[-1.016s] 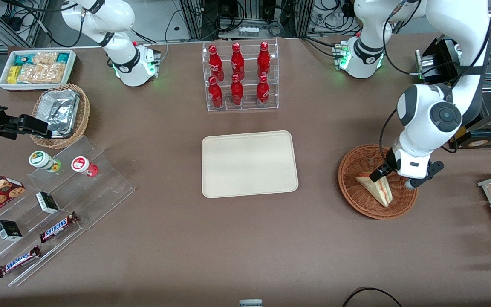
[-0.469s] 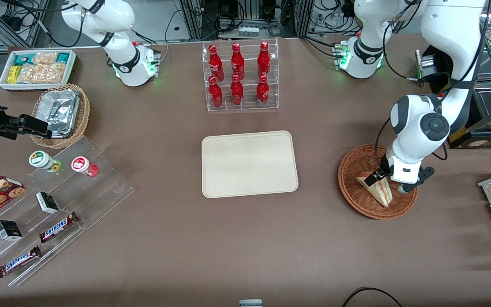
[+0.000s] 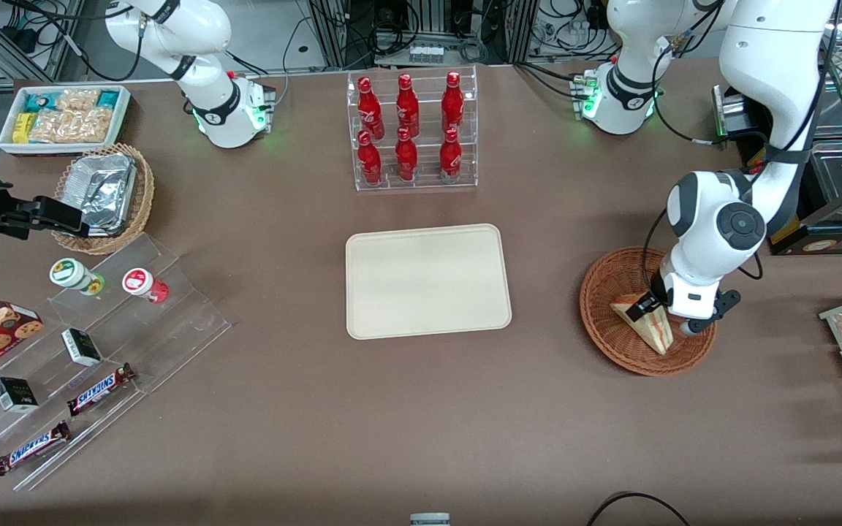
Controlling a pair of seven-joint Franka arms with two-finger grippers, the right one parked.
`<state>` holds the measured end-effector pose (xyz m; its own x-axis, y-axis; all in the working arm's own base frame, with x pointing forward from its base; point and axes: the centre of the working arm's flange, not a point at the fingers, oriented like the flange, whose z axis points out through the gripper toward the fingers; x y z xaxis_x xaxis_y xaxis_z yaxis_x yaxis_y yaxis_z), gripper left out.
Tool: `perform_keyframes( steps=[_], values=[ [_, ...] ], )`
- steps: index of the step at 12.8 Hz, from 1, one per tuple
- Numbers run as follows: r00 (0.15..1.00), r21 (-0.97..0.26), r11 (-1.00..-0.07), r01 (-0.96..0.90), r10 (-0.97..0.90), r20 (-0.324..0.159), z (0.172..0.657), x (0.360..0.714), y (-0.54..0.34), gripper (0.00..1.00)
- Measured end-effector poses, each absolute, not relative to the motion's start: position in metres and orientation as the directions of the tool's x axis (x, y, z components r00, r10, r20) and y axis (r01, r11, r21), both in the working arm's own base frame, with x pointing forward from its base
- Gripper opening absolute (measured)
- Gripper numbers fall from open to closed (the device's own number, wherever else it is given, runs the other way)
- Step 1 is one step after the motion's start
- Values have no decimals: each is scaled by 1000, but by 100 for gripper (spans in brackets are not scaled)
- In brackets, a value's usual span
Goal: Place sandwich from basket to tray
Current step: 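Lower the left gripper and close it on the wrapped sandwich, then lift the sandwich and carry it over the white tray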
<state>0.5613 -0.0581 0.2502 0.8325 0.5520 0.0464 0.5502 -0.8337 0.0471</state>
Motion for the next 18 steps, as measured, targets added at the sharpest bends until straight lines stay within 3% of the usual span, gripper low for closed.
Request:
perform_keyframes(
  steps=[3,5,8,10,13,15,18],
  values=[
    [832,50,-833,551,553,51,252,562,-58,39],
    [829,57,-831,553,556,59,256,564,-56,31],
    [833,49,-835,548,550,56,287,574,-60,26],
    [846,18,-847,532,532,27,331,585,-71,21],
    [886,-13,-886,463,464,0,406,598,-121,21],
    [921,-16,-921,389,390,-2,443,594,-174,22],
    [970,-6,-970,244,244,5,454,568,-273,22]
  ],
)
